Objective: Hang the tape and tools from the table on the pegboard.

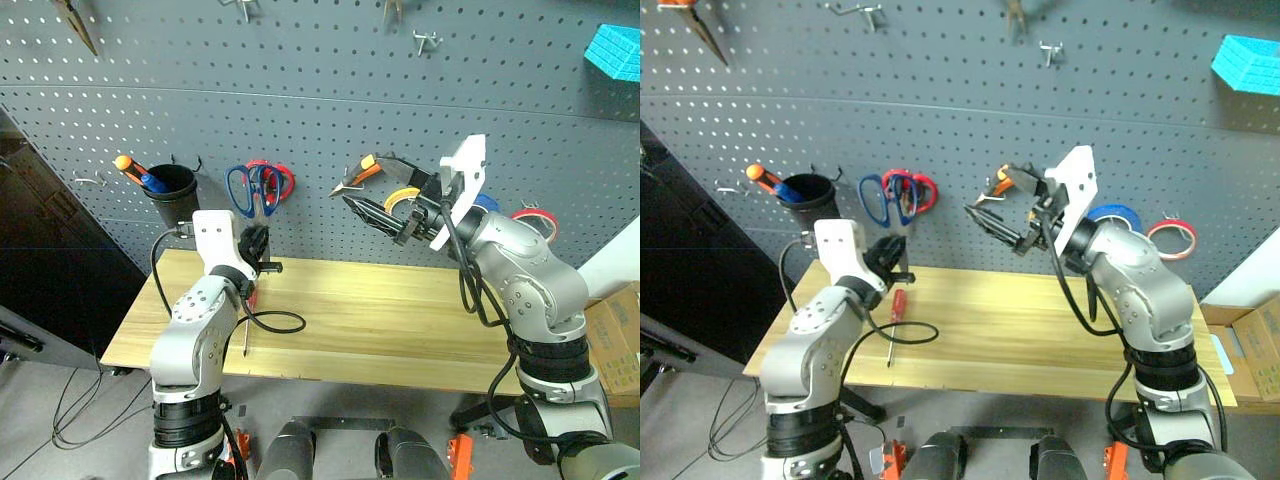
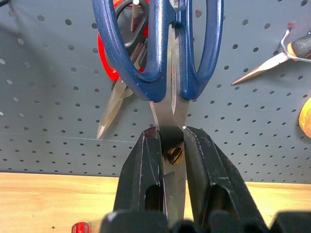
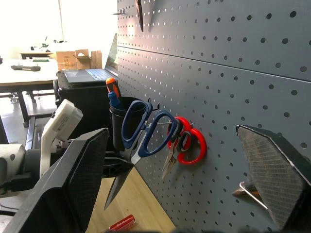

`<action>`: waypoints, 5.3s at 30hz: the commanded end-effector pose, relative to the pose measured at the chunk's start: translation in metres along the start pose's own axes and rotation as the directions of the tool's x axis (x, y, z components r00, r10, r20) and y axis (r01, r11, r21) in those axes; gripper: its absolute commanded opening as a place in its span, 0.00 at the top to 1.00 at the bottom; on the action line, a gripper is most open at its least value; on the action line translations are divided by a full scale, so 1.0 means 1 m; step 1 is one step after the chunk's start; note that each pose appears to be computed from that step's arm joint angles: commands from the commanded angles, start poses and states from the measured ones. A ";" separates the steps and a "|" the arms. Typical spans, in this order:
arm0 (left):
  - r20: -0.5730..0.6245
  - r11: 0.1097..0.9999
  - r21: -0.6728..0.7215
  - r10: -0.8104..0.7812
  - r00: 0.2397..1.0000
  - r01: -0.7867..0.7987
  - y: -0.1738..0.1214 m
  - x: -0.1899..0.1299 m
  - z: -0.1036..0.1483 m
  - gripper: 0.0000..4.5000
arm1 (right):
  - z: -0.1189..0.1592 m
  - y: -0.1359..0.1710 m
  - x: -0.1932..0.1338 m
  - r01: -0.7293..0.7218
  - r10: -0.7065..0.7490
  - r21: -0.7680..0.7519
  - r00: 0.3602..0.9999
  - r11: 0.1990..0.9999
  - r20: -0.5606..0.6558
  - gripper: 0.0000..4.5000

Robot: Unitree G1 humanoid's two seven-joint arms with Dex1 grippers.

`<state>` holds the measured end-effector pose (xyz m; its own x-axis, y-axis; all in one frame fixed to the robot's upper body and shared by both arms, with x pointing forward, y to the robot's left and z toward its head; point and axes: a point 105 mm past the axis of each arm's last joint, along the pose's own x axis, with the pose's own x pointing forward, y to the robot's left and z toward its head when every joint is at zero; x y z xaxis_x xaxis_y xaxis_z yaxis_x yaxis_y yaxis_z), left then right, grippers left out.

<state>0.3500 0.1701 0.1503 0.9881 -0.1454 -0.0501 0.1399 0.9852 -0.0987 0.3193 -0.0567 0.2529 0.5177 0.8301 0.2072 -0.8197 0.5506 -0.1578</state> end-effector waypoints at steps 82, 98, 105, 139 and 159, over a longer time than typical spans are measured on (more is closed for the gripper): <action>-0.620 0.991 0.113 0.126 0.775 -0.071 0.066 -0.064 -0.133 0.01 | -0.086 0.062 -0.021 -0.310 0.292 -0.020 0.913 0.951 -0.283 0.00; -0.599 0.987 0.144 0.139 0.788 -0.065 0.072 -0.055 -0.121 0.01 | -0.086 0.060 -0.032 -0.332 0.315 -0.006 0.900 0.943 -0.302 0.00; -0.539 0.975 0.184 0.207 0.816 -0.126 0.080 -0.038 -0.102 0.01 | -0.079 0.070 -0.036 -0.445 0.421 -0.010 0.854 0.895 -0.307 0.00; -0.491 0.950 0.262 0.284 0.823 -0.172 0.093 0.016 -0.086 0.83 | -0.079 0.043 -0.037 -0.434 0.394 -0.043 0.851 0.900 -0.348 0.00; -0.312 0.943 0.326 0.038 0.949 0.069 0.038 0.026 -0.037 0.83 | -0.033 0.012 -0.023 -0.205 0.182 -0.084 0.957 0.975 -0.224 0.00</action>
<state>0.3775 0.2058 0.0889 0.9000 -0.1003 -0.4242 0.1988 0.9605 0.1948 0.3103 -0.0667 0.1943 0.3973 0.9116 -0.1058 -0.8975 0.3619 -0.2521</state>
